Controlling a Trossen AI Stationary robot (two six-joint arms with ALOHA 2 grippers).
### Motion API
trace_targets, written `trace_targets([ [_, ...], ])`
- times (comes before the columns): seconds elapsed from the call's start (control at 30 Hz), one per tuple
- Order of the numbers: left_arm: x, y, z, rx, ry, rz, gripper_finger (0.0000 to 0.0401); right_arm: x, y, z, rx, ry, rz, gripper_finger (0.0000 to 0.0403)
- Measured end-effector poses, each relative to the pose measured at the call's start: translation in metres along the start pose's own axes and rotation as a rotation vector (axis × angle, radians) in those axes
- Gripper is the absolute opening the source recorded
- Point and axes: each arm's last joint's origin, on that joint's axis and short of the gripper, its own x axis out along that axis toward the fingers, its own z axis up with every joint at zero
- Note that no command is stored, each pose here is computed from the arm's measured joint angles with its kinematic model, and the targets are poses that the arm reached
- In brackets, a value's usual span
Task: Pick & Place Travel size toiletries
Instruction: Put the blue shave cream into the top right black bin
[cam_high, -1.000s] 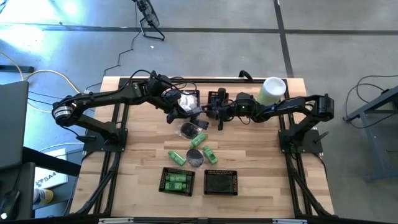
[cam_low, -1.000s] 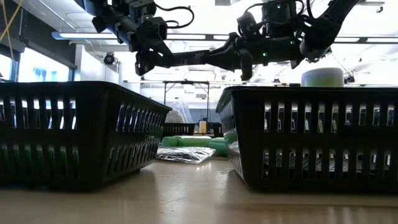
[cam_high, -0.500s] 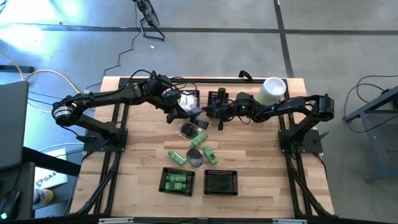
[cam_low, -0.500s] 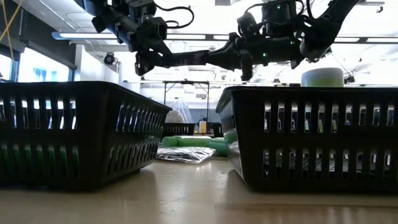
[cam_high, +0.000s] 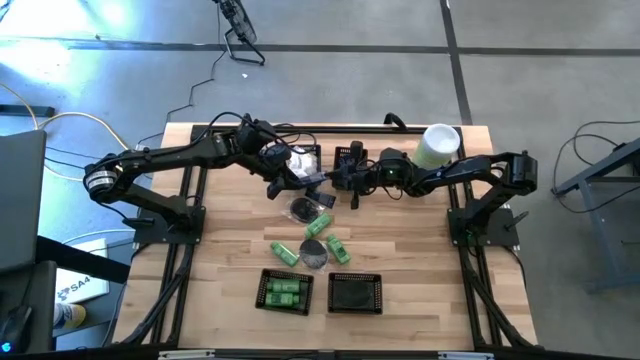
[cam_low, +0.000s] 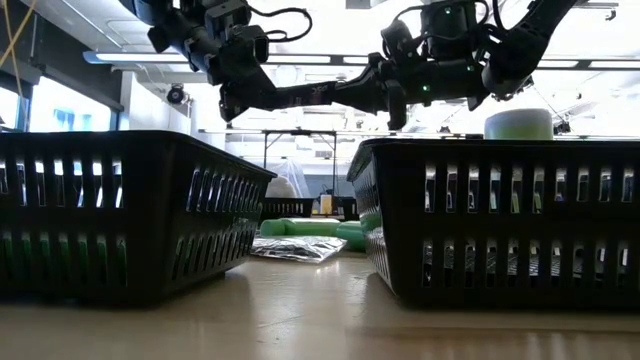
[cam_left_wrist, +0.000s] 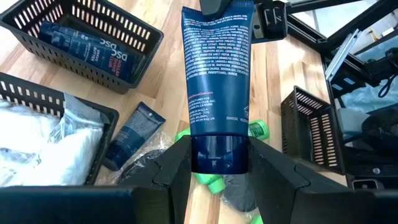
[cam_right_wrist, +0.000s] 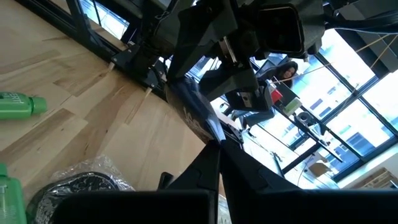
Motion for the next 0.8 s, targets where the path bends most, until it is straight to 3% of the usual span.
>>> trace_targets([
  [0.8,-0.0001,0.0028,0.0007,-0.021,-0.02,0.104,0.0147,-0.0001,0.0006,-0.0026,0.005,0.039,-0.009,0.0004],
])
